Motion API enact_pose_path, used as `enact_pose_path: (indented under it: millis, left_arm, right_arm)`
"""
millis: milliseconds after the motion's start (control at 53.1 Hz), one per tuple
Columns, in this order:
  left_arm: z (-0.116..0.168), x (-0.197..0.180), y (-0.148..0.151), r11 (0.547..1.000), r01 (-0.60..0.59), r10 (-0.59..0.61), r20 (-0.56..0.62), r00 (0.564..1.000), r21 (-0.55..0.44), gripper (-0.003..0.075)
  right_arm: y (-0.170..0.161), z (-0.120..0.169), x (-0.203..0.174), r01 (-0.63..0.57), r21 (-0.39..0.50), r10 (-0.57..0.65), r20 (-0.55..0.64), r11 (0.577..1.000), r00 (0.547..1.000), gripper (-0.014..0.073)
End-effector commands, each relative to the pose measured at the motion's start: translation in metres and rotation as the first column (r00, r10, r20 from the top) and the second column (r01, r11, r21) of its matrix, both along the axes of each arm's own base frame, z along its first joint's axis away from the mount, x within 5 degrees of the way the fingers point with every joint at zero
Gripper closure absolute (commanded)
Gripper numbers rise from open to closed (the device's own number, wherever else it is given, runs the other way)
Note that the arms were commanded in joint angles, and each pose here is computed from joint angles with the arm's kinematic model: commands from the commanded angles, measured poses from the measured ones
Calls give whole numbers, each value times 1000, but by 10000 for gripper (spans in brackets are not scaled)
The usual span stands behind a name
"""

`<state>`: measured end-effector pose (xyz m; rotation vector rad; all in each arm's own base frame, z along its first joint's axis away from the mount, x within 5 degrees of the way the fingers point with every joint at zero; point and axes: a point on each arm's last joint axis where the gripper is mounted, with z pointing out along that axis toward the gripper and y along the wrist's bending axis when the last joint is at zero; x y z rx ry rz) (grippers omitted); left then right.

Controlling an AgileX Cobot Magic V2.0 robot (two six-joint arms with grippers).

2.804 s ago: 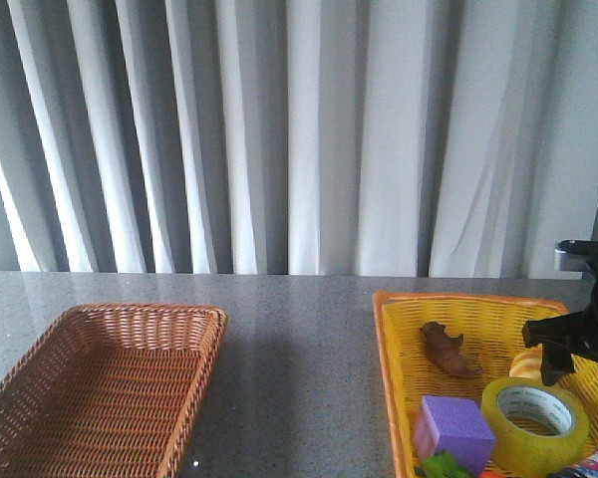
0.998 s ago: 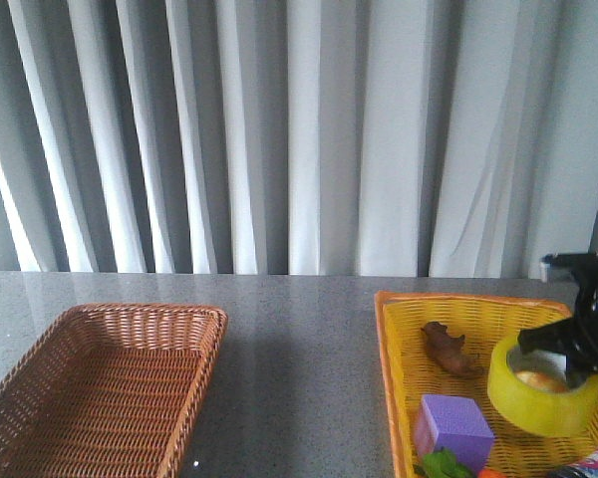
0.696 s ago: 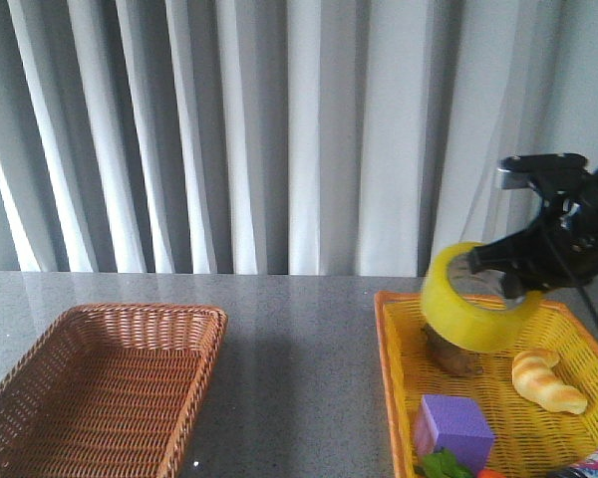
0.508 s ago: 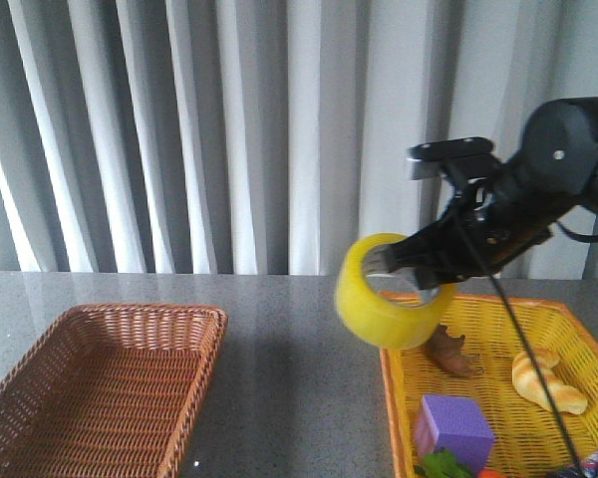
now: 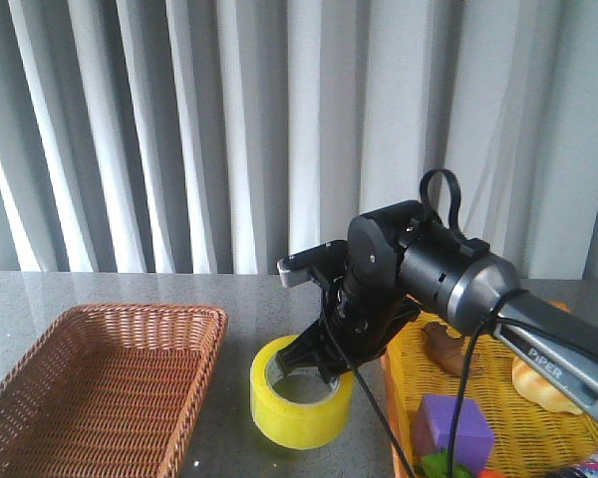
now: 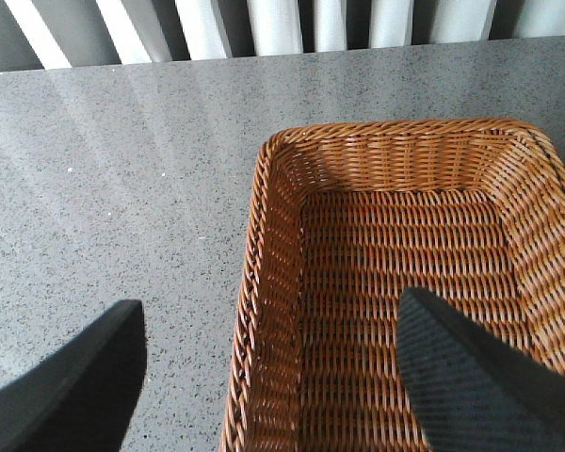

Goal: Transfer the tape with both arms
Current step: 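Lift the tape roll with the right gripper toward the table center, then set the tape roll on the table and open the right gripper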

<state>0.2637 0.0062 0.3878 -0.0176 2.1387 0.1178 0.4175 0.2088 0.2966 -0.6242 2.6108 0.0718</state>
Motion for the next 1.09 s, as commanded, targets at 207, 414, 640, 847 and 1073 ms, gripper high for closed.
enact_pose_path:
  millis: [207,414,640,847,1073]
  left_arm:
    - [22,-2,-1,1000,8,-7,123,992,-8,197]
    - [22,-2,-1,1000,8,-7,124,992,-8,197]
    - [22,-2,-1,1000,8,-7,124,992,-8,197]
    - [22,-2,-1,1000,8,-7,122,993,-8,197]
    - [22,-2,-1,1000,7,-6,121,993,-9,197]
  right_arm:
    - [2,9,10,0,24,-2,98,1000,995,461]
    - [10,-1,11,-27,-17,29,97,999,995,457]
    - [15,-2,9,-47,-24,49,104,999,993,397]
    - [16,-2,8,-47,2,47,93,999,995,248]
    - [14,15,7,-46,18,43,142,999,989,163]
